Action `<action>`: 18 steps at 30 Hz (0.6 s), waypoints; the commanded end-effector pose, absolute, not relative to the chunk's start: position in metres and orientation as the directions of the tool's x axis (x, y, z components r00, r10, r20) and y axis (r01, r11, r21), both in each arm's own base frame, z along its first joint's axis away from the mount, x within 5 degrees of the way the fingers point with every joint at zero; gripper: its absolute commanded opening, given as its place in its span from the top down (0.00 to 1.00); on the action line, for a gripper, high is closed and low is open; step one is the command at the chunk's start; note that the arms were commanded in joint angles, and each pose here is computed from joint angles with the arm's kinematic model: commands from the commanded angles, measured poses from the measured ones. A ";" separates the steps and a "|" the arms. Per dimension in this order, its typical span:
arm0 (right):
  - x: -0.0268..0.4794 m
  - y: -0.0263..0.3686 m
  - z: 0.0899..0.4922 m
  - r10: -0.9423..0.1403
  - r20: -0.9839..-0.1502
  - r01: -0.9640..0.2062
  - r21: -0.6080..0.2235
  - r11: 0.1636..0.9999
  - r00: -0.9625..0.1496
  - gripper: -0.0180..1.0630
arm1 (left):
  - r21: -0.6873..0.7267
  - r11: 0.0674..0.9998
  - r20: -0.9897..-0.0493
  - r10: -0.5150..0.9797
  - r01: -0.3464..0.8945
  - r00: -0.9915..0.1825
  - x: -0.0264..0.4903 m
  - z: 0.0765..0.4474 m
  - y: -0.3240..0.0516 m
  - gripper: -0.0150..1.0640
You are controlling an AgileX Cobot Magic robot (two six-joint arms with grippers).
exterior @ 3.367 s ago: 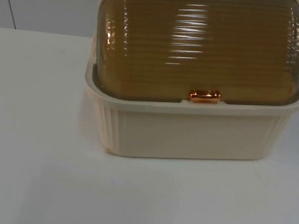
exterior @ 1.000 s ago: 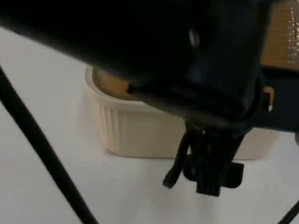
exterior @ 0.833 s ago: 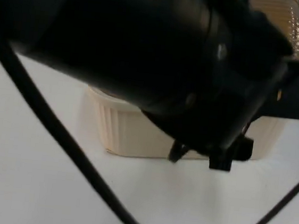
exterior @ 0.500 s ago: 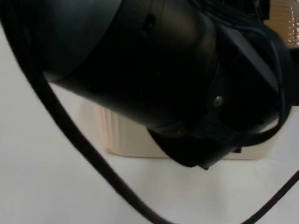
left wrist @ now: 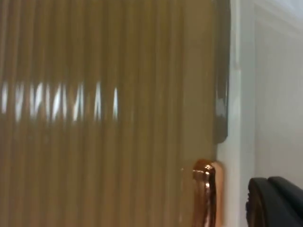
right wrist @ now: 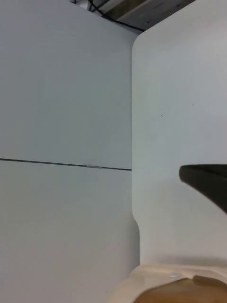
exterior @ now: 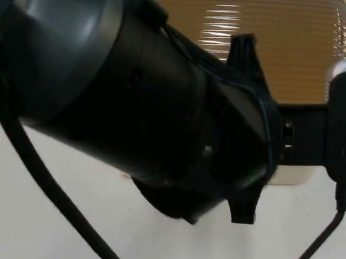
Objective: Open the box lid with the left hand, place the block into the box with the right hand, then close the box lid with the left hand.
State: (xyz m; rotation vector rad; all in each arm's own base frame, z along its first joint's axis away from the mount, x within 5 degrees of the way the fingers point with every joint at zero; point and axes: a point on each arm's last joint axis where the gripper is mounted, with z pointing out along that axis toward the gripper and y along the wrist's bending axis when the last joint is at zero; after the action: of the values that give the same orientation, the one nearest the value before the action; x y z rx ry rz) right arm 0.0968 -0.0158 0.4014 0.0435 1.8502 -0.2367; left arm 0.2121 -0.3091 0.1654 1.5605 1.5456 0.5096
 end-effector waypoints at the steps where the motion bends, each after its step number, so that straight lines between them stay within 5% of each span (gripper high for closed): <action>1: 0.097 -0.015 0.404 -0.091 -0.957 0.150 -0.136 0.979 -0.276 0.02 | 0.757 0.160 -0.309 0.942 0.634 0.132 0.216 0.163 -0.306 0.99; 18: 0.097 -0.015 0.404 -0.077 -0.959 0.154 -0.122 0.981 -0.272 0.02 | 0.761 0.085 -0.267 0.945 0.644 0.191 0.233 0.153 -0.300 0.99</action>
State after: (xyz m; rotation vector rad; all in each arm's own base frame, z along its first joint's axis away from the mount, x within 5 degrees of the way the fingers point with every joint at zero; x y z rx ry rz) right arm 0.0968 -0.0158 0.4014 0.0627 1.8489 -0.2223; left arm 0.2325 -0.3008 0.1572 1.6283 1.5319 0.4473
